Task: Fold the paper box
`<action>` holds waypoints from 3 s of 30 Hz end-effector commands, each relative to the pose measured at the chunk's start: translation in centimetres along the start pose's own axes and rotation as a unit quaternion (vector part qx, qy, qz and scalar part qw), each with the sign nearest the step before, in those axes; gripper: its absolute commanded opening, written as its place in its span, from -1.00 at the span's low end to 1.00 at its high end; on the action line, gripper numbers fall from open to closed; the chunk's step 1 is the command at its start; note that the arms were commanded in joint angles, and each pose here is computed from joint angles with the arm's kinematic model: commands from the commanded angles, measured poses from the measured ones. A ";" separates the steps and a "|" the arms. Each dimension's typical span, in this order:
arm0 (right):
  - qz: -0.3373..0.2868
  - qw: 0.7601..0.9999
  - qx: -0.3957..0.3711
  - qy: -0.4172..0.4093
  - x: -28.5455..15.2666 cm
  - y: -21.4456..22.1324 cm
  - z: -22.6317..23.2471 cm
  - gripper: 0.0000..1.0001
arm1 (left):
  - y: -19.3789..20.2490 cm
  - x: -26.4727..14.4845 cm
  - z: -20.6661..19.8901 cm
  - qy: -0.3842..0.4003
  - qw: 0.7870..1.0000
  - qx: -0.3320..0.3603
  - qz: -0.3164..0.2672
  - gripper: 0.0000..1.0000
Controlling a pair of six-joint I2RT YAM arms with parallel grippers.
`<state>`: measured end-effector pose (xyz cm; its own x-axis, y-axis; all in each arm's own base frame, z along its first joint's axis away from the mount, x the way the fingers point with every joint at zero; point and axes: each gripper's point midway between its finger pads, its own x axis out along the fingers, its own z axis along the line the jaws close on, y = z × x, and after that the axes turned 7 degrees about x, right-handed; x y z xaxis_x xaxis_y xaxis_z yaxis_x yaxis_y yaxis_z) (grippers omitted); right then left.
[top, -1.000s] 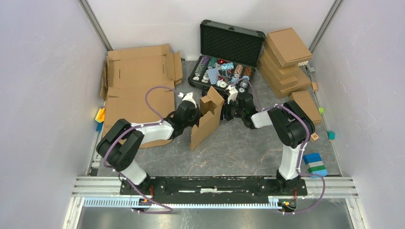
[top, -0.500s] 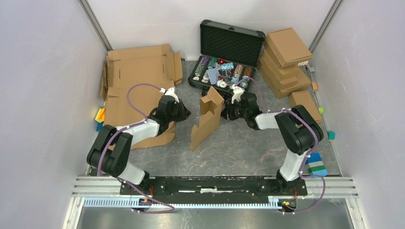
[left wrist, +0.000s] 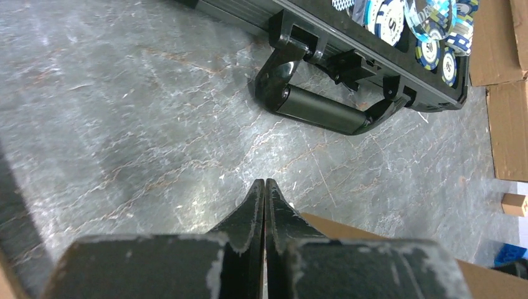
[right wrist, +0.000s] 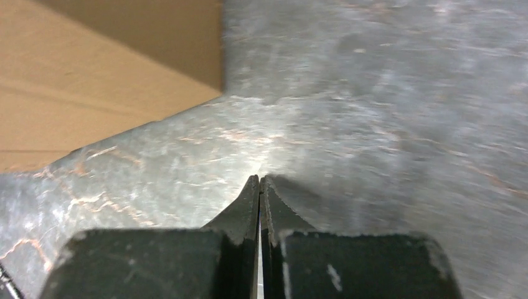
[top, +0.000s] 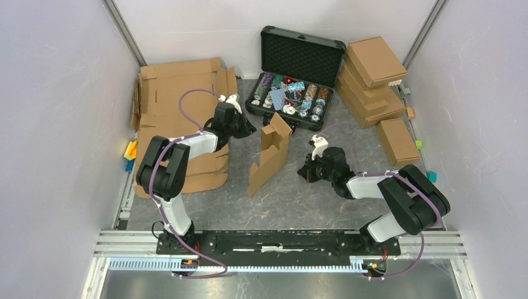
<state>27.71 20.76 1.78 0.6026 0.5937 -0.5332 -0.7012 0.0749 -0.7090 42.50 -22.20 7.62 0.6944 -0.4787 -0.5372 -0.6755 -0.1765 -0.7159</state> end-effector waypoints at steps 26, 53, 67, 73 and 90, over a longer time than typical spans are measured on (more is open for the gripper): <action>-0.016 0.997 -0.003 -0.074 4.4 -2.5 5.7 -1.00 | 6.0 2.4 -4.1 0.119 0.990 -0.038 0.063 -0.96; -0.005 0.999 -0.041 0.008 2.6 -2.3 1.5 -1.00 | 10.5 -2.9 -4.7 0.092 0.995 -0.041 0.027 -0.96; -0.010 0.998 -0.054 -0.003 2.1 -2.9 2.0 -0.96 | 10.4 -4.4 -5.2 0.102 0.994 -0.043 0.013 -0.93; -0.005 0.999 -0.044 -0.028 2.5 -2.7 3.1 -0.95 | 10.9 -4.4 -7.1 0.118 0.992 -0.042 0.015 -0.94; 0.002 0.998 -0.052 -0.023 2.7 -2.3 3.5 -0.95 | 12.8 -6.5 -4.8 0.068 0.997 -0.024 0.018 -0.79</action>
<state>28.77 24.08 1.90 0.5612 0.6057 -0.5641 -0.6954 -0.0244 -0.7182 28.70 -26.36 3.33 0.6004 -0.6180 -0.5074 -0.7410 -0.1914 -0.6437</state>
